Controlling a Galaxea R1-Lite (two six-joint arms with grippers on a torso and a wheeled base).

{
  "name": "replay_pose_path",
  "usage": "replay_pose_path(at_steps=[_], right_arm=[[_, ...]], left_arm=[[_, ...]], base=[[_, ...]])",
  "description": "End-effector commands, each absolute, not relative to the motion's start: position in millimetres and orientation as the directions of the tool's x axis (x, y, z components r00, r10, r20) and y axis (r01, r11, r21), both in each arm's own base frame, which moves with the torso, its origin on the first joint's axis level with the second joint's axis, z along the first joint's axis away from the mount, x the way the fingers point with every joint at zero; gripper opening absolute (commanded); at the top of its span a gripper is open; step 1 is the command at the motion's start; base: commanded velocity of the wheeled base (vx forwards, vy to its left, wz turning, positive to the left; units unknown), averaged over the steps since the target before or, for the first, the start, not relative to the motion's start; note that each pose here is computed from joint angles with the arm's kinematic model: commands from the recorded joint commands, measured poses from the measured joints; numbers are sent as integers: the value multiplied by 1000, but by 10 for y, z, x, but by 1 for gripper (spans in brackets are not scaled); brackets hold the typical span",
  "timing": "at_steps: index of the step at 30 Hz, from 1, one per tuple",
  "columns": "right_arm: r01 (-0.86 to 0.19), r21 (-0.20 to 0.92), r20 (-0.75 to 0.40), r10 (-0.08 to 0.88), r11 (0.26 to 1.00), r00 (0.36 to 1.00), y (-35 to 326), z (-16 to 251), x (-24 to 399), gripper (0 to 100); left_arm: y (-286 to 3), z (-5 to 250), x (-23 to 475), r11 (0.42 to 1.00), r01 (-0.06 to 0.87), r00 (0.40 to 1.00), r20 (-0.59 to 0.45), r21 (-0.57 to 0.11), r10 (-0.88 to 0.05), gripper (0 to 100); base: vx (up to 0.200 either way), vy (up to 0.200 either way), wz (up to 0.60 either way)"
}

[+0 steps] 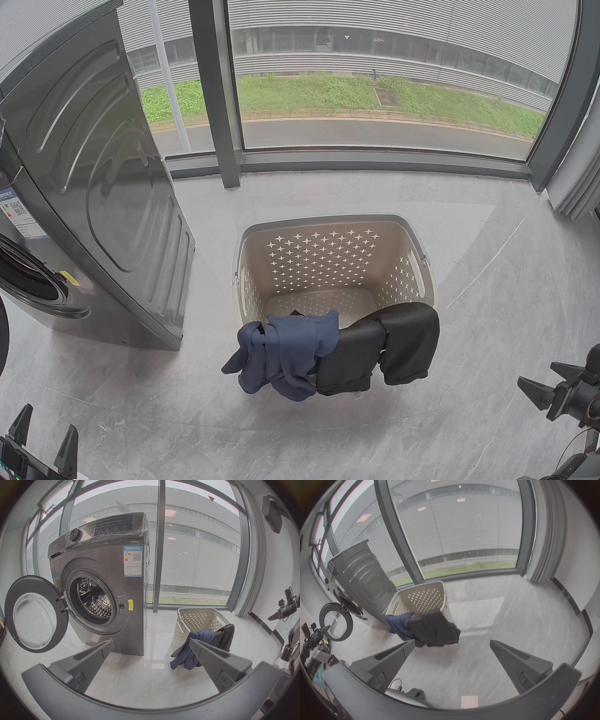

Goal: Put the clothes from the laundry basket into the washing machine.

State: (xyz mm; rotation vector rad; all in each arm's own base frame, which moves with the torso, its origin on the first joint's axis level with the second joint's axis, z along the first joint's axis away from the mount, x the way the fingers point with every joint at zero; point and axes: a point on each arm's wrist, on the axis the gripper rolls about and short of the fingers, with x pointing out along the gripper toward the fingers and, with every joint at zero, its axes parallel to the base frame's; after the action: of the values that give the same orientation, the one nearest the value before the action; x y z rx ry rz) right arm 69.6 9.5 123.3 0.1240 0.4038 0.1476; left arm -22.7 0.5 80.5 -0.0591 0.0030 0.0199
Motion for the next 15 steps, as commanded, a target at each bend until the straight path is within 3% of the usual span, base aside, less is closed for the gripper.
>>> replay_pose_path(at_steps=[1,15], right_arm=[[-176,189,-586,255,966,769,292,949,1234,100],[-217,202,-553,294,955,780,541,822,1831,100]], left_arm=[[6,762,-225,998,-22,1000,-8,-60,21,100],[5,759,-223,998,-20,1000,-8,-60,20,100]], base=[[0,0,0],[0,0,0]])
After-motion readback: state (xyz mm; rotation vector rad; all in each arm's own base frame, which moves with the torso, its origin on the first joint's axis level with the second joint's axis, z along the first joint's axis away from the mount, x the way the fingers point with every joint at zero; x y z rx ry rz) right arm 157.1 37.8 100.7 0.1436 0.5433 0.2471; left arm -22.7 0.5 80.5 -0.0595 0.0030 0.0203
